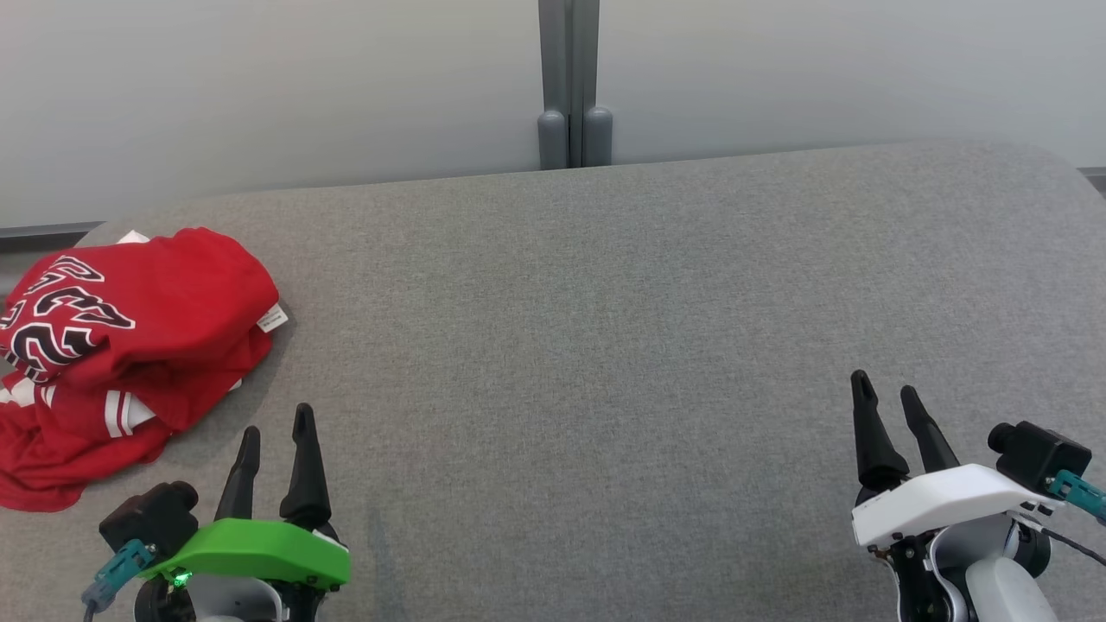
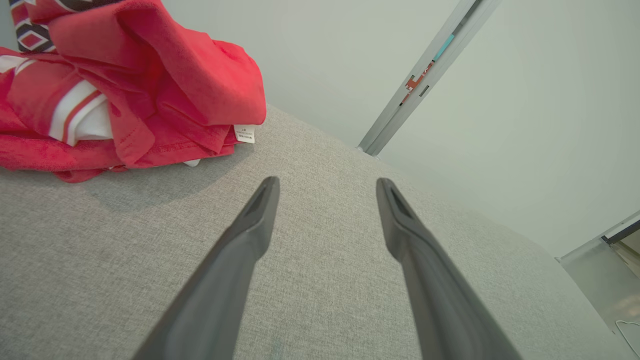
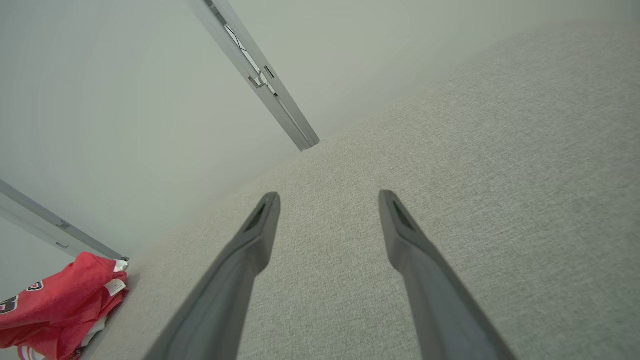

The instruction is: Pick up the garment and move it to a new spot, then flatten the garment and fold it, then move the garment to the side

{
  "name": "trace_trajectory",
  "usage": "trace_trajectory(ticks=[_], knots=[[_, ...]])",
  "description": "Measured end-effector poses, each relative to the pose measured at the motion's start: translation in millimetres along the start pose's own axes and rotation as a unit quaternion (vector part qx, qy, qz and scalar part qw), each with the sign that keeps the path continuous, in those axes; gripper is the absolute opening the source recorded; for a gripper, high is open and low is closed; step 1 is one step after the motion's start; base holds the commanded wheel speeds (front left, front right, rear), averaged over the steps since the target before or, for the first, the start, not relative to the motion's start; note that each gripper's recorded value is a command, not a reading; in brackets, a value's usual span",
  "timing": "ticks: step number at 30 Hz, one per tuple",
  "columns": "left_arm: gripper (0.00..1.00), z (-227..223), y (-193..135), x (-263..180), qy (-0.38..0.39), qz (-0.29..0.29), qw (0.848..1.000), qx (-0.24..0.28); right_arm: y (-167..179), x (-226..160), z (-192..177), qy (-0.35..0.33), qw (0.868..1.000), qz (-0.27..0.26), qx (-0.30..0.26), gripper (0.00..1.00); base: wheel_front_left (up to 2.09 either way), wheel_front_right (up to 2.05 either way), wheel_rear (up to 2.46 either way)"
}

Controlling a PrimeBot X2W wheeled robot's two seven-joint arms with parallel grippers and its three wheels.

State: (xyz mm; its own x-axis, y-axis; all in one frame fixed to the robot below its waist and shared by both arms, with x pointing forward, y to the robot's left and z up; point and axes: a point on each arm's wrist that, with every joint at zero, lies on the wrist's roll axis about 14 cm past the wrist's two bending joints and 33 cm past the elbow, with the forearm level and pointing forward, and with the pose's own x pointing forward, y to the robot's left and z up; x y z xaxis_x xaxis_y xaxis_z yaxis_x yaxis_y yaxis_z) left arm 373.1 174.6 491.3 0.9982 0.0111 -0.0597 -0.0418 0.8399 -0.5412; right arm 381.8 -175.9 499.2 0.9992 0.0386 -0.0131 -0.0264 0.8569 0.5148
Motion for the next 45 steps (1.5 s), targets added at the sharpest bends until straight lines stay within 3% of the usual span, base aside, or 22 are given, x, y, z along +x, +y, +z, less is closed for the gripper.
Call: trace_trajectory(ticks=[23, 37, 45], knots=[[1.0, -3.1, -6.4, -0.4, -0.013, -0.016, 0.994, 0.111, 9.0, 0.9, 0.1, -0.011, 0.994, 0.022, -0.109, 1.0, 0.0, 0.0, 0.0], [1.0, -20.6, -5.8, 0.0, 0.017, -0.021, 0.988, 0.149, 18.4, 0.9, -12.4, 0.016, 0.985, 0.042, -0.169, 1.0, 0.0, 0.0, 0.0], [1.0, -13.1, -11.4, 0.2, -0.004, -0.028, 0.984, 0.175, 22.5, 0.6, -12.6, 0.014, 0.98, 0.051, -0.194, 1.0, 0.0, 0.0, 0.0]])
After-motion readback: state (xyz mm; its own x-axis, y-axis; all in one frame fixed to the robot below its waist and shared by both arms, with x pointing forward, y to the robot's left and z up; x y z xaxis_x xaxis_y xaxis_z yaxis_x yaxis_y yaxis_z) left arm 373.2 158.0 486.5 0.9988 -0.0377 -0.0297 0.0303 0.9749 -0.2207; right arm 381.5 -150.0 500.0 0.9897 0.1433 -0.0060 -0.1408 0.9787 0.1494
